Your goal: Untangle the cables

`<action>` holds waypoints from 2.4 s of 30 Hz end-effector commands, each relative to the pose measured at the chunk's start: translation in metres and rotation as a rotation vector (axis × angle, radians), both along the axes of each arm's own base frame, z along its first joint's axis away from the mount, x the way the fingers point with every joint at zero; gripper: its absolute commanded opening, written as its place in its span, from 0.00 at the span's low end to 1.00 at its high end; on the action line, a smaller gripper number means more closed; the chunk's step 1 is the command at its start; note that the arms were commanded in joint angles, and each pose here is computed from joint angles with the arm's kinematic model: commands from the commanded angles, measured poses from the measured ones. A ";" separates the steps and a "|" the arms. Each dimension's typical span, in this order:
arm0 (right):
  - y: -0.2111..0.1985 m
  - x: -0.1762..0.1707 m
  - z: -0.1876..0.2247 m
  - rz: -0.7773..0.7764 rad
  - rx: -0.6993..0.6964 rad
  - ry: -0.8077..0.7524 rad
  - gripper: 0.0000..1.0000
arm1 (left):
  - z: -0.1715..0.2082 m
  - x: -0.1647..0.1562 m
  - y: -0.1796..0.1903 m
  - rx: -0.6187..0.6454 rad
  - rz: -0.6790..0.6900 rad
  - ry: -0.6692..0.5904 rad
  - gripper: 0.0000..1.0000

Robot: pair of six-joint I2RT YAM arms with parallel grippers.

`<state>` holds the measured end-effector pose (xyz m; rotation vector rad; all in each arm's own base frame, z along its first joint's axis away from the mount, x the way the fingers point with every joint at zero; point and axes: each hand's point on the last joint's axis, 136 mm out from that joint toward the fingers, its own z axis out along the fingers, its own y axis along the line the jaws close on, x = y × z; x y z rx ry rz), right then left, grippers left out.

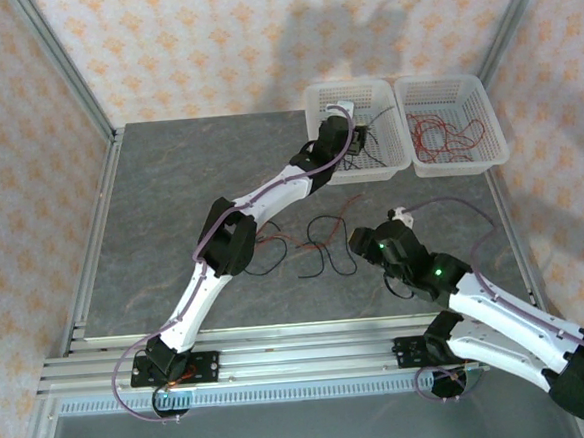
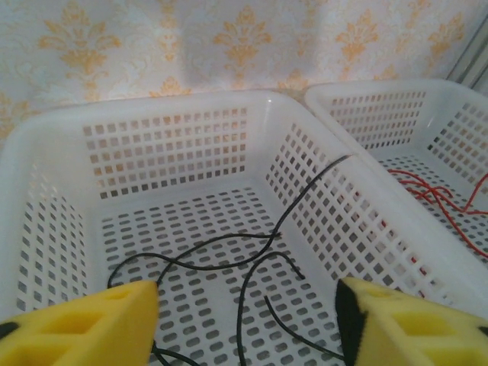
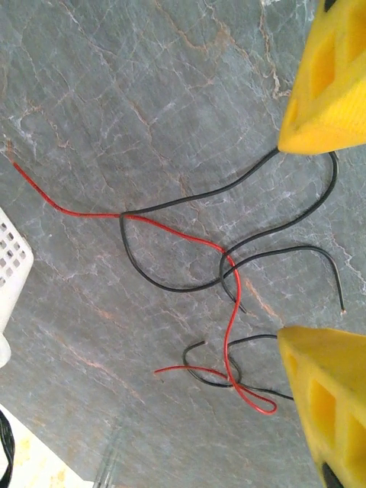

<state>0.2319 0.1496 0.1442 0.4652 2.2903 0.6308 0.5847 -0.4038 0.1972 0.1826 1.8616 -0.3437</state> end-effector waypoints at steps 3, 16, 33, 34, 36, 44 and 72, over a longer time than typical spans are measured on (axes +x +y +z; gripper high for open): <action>-0.012 0.005 0.003 -0.057 -0.027 0.012 0.61 | 0.031 -0.011 0.000 0.006 0.001 -0.019 0.77; 0.001 0.033 -0.021 -0.013 -0.098 0.066 0.60 | 0.110 -0.076 0.061 -0.071 0.085 -0.092 0.80; 0.098 0.047 -0.020 0.254 0.022 0.118 0.55 | 0.097 -0.188 0.185 -0.103 0.283 0.051 0.78; 0.110 0.044 -0.018 0.275 0.072 0.125 0.56 | 0.097 -0.192 0.190 -0.114 0.292 0.051 0.78; 0.134 0.040 -0.012 0.298 0.186 0.147 0.57 | 0.096 -0.202 0.202 -0.129 0.311 0.053 0.78; 0.188 0.037 0.016 0.261 0.412 0.146 0.66 | 0.089 -0.226 0.240 -0.164 0.370 0.075 0.78; 0.243 0.080 -0.061 0.081 0.470 0.292 0.37 | 0.021 -0.288 0.301 -0.176 0.490 0.261 0.78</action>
